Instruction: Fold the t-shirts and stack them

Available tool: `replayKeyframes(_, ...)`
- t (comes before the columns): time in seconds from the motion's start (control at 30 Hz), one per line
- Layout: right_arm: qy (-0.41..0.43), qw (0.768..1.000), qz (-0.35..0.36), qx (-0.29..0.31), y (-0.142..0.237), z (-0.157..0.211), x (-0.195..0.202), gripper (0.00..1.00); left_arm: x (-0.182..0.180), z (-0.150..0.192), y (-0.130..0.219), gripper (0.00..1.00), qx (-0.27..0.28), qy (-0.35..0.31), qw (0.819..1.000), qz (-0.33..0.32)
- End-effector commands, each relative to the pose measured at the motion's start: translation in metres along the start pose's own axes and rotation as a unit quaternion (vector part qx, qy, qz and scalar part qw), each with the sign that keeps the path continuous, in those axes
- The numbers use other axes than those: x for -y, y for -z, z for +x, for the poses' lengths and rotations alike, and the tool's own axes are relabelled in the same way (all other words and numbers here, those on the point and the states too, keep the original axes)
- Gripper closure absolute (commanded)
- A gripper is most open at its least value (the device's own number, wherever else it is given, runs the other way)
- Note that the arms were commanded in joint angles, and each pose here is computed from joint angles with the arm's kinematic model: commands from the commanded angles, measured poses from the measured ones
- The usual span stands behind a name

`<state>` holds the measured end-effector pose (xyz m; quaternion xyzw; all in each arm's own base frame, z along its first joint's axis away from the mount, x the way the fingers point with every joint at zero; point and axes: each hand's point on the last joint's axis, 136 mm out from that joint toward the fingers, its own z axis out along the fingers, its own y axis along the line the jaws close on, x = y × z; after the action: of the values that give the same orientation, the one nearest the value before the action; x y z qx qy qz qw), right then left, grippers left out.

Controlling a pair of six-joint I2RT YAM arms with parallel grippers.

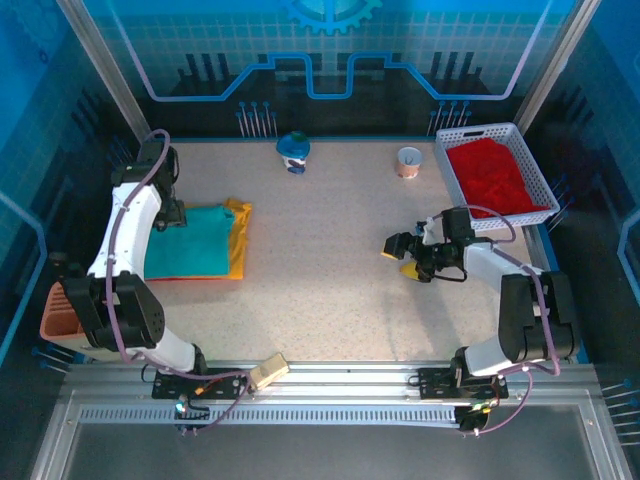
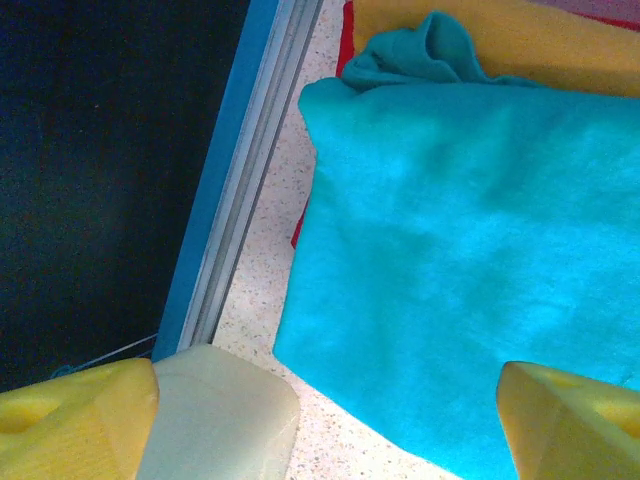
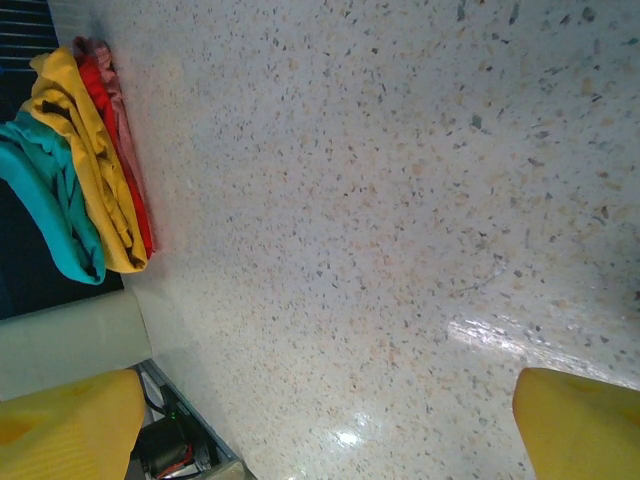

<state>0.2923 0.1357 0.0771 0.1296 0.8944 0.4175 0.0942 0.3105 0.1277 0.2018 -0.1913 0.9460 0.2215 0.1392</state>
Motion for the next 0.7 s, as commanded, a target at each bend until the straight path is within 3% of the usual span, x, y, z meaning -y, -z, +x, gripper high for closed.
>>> replayKeyframes(0.0,0.016,1.000,0.002,-0.005,0.002,0.005,-0.004,0.04,-0.001,-0.004,0.015,0.12,0.017,0.022,0.999,0.023)
replayKeyframes(0.2,0.019,1.000,-0.001,-0.001,0.003,0.002,-0.008,0.04,0.028,-0.006,0.024,0.11,0.037,0.044,0.991,0.117)
replayKeyframes(0.37,0.021,1.000,-0.002,0.001,0.003,0.000,-0.010,0.04,0.057,-0.023,0.036,0.11,0.094,0.079,0.969,0.215)
replayKeyframes(0.47,0.022,1.000,-0.002,0.003,0.003,0.001,-0.010,0.04,0.063,-0.032,0.029,0.11,0.120,0.096,0.962,0.225)
replayKeyframes(0.67,0.028,1.000,0.013,0.004,0.006,0.003,-0.005,0.04,0.090,-0.032,-0.002,0.14,0.082,0.115,0.956,0.257)
